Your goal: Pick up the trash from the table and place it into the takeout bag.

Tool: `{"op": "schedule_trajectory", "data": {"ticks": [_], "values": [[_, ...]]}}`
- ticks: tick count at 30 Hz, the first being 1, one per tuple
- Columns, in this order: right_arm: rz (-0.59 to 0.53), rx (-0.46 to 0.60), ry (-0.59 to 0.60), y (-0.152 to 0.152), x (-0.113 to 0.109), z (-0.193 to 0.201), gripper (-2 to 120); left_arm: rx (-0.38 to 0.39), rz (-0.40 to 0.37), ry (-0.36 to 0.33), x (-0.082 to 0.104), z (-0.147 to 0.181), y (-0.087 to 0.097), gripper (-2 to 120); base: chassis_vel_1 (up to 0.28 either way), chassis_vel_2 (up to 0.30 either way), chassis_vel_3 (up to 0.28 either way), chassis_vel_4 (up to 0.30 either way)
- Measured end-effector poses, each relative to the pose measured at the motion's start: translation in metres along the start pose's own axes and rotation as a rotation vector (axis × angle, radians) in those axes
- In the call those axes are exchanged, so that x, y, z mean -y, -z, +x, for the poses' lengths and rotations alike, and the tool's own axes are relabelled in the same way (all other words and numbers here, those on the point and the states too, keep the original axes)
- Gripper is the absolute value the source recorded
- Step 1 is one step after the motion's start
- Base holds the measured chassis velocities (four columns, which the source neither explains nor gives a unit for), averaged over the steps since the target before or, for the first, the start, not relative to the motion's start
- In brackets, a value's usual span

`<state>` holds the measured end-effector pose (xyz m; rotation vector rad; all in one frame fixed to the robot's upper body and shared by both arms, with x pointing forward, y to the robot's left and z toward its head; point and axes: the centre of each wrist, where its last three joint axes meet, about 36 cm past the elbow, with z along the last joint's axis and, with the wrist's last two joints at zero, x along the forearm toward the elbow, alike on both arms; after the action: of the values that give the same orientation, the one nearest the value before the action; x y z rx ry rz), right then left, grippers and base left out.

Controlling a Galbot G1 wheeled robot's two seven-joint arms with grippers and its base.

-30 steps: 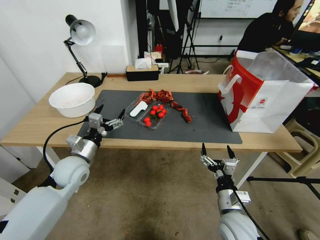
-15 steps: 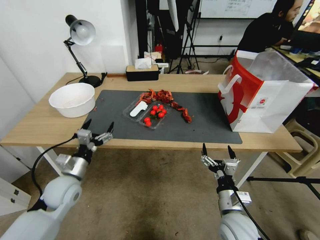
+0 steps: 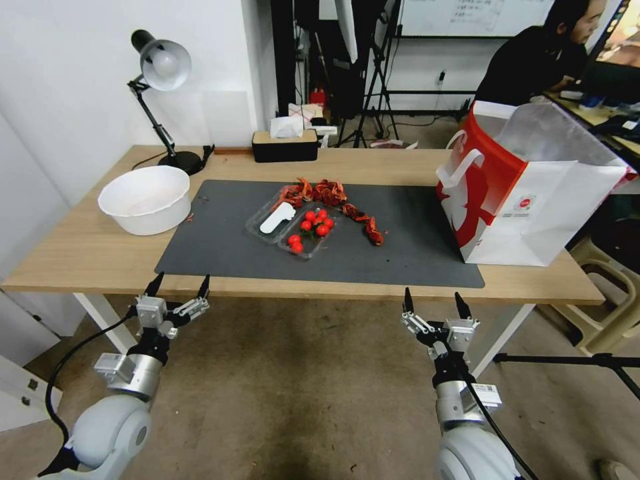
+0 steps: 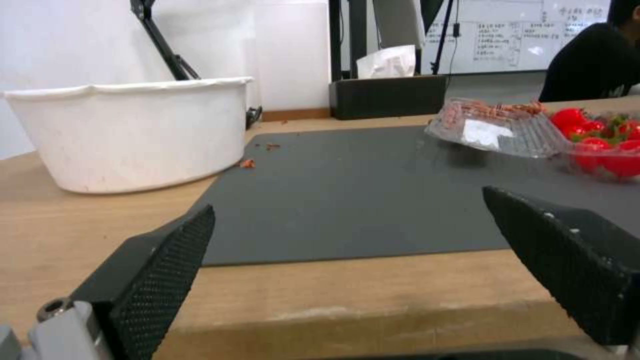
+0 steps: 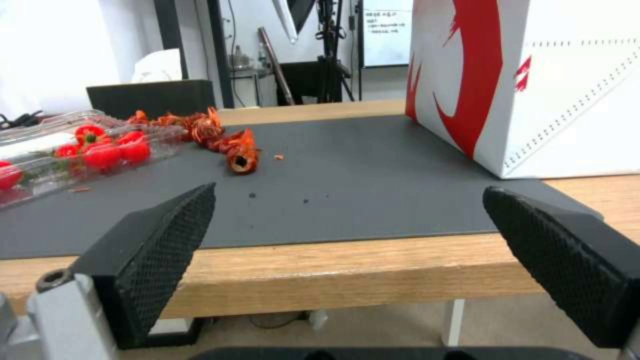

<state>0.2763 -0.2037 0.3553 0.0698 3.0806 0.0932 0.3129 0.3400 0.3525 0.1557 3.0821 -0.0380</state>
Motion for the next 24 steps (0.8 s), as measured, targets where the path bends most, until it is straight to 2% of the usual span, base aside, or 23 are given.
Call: {"op": "schedule_trajectory", "data": {"ticks": [24], "values": [[0.013, -0.004, 0.007, -0.0031, -0.0023, 0.0033, 100, 0.008, -0.014, 0.004, 0.0002, 0.0068, -0.006, 100, 0.0, 0.0, 0.0, 0.0]]}}
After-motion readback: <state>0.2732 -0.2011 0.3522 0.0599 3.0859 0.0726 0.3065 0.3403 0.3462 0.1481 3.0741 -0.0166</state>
